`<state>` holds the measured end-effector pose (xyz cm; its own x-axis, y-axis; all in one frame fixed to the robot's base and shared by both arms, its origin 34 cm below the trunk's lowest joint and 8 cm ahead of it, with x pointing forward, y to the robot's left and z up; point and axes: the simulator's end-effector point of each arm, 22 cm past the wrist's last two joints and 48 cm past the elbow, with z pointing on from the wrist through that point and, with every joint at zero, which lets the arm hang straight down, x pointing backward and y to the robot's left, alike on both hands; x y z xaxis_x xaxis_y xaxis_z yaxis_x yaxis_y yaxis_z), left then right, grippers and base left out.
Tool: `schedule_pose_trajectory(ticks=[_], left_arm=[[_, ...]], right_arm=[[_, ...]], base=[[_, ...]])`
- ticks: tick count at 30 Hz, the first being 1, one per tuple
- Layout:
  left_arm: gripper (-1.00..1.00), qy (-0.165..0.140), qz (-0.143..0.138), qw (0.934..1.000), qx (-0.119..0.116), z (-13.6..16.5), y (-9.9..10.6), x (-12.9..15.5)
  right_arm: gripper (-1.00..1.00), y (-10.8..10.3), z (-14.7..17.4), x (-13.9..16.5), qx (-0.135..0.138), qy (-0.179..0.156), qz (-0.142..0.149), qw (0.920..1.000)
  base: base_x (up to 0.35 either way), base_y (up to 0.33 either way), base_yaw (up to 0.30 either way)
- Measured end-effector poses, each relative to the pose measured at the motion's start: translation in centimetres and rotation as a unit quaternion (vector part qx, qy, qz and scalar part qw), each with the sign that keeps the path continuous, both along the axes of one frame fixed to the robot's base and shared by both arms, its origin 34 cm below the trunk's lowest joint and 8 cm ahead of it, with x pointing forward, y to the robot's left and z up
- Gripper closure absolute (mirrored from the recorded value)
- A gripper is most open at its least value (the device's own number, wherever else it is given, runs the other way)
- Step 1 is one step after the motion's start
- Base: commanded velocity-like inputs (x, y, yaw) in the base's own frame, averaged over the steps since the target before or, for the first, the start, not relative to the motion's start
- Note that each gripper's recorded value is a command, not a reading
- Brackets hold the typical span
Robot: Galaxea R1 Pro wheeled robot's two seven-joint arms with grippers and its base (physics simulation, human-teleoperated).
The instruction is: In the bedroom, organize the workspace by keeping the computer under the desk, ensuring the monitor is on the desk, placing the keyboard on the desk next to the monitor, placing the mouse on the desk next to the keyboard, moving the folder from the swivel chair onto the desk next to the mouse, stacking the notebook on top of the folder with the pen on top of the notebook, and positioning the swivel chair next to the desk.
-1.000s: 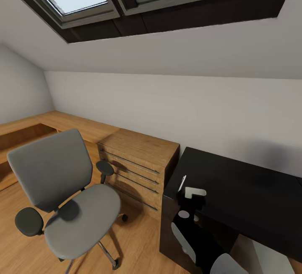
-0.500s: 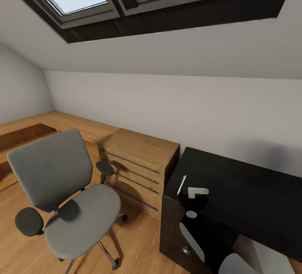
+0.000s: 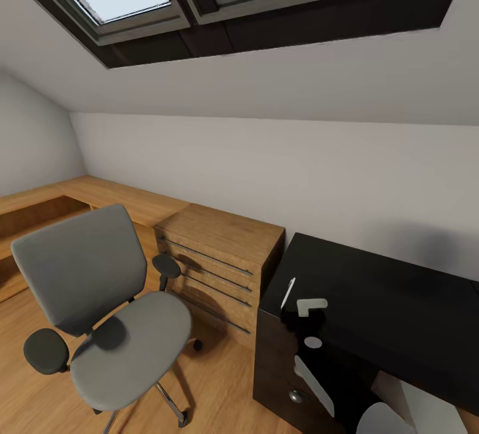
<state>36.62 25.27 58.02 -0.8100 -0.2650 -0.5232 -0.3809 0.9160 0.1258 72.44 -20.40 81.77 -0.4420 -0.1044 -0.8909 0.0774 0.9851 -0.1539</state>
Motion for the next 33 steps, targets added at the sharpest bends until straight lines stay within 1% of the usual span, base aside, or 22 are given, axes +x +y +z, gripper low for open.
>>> schedule_pose_trajectory(ticks=[6,13,20,26,33], left_arm=[[-1.00,0.000,0.000,1.0000,-0.001,0.0,-0.1,0.0],[-1.00,0.000,0.000,1.0000,-0.001,0.0,-0.1,0.0],[-1.00,-0.001,0.000,1.0000,-0.001,0.0,-0.1,0.0],[-1.00,0.000,0.000,1.0000,0.000,0.0,0.0,0.0],[-1.00,0.000,0.000,1.0000,0.000,0.0,0.0,0.0]], right_arm=[[-1.00,-0.1,0.4,0.4,0.009,-0.017,0.013,0.9997],[-1.00,-0.2,0.8,0.6,0.014,-0.028,0.015,0.9994],[-1.00,-0.2,0.5,0.5,0.014,-0.026,0.015,0.9995],[-1.00,-0.4,0.2,0.4,0.013,-0.023,0.014,0.9996],[-1.00,-0.3,-0.4,0.1,0.012,-0.016,0.014,0.9997]], base=[[0.000,0.000,0.000],[0.032,0.000,0.000],[0.234,0.000,0.000],[0.108,0.000,0.000],[0.182,0.060,0.000]])
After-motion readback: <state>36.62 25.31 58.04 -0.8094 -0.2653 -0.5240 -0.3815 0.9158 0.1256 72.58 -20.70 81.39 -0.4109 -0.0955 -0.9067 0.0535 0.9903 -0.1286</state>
